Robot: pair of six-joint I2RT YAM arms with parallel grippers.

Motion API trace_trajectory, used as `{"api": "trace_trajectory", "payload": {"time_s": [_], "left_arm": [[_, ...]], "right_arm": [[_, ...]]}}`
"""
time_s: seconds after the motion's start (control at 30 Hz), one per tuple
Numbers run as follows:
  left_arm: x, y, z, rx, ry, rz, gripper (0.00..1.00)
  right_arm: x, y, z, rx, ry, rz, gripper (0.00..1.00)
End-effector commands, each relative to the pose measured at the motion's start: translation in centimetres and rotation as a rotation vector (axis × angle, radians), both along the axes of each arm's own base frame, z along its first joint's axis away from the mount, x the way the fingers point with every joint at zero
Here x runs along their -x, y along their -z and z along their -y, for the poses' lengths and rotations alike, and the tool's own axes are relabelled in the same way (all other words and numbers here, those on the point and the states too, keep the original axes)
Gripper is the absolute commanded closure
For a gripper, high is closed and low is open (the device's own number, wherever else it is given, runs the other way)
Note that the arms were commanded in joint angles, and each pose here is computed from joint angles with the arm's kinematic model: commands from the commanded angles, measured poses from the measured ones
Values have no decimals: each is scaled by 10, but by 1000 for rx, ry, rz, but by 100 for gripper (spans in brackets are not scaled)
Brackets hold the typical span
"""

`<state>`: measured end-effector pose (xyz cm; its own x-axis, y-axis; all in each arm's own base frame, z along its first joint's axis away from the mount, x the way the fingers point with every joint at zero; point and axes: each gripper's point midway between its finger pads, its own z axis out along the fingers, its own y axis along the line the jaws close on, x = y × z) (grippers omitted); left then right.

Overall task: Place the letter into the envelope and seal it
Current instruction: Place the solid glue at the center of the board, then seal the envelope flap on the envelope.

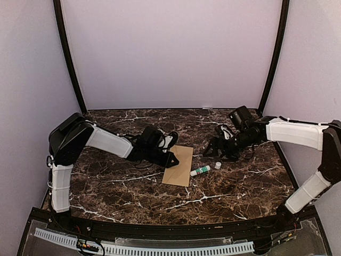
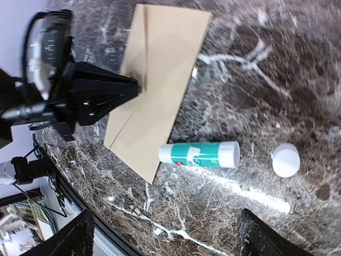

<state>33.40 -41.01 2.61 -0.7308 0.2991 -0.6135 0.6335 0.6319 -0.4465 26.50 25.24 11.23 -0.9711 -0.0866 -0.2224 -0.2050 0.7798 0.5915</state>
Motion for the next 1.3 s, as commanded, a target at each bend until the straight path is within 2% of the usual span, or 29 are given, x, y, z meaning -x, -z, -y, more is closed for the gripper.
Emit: {"api": "trace_trajectory", "payload": {"time_s": [0.0,0.1,0.23,0.4,0.57,0.97,1.27], "left_arm": [[14,11,-18,-78,-13,-51,89],[14,8,-17,-72,-18,-46,89],[13,-4,-18,-47,-29,-26,90],[9,-32,-21,-25,-45,30,90],[21,-36,-29,-10,-34,25,89],[43,-13,-36,2,-19,-62,90],[45,-3,-42,-31,-20,-64,90]], "right_arm": [[-23,-46,-16,-78,18,210,22],[-30,-59,-28,-139,28,273,39],[-37,-69,-47,-234,23,327,53],[-45,-53,-60,-228,26,342,74],[-43,-32,-83,-232,-17,322,89],[-39,9,-142,-254,-126,269,100],[-31,45,-163,-266,-161,185,100]]}}
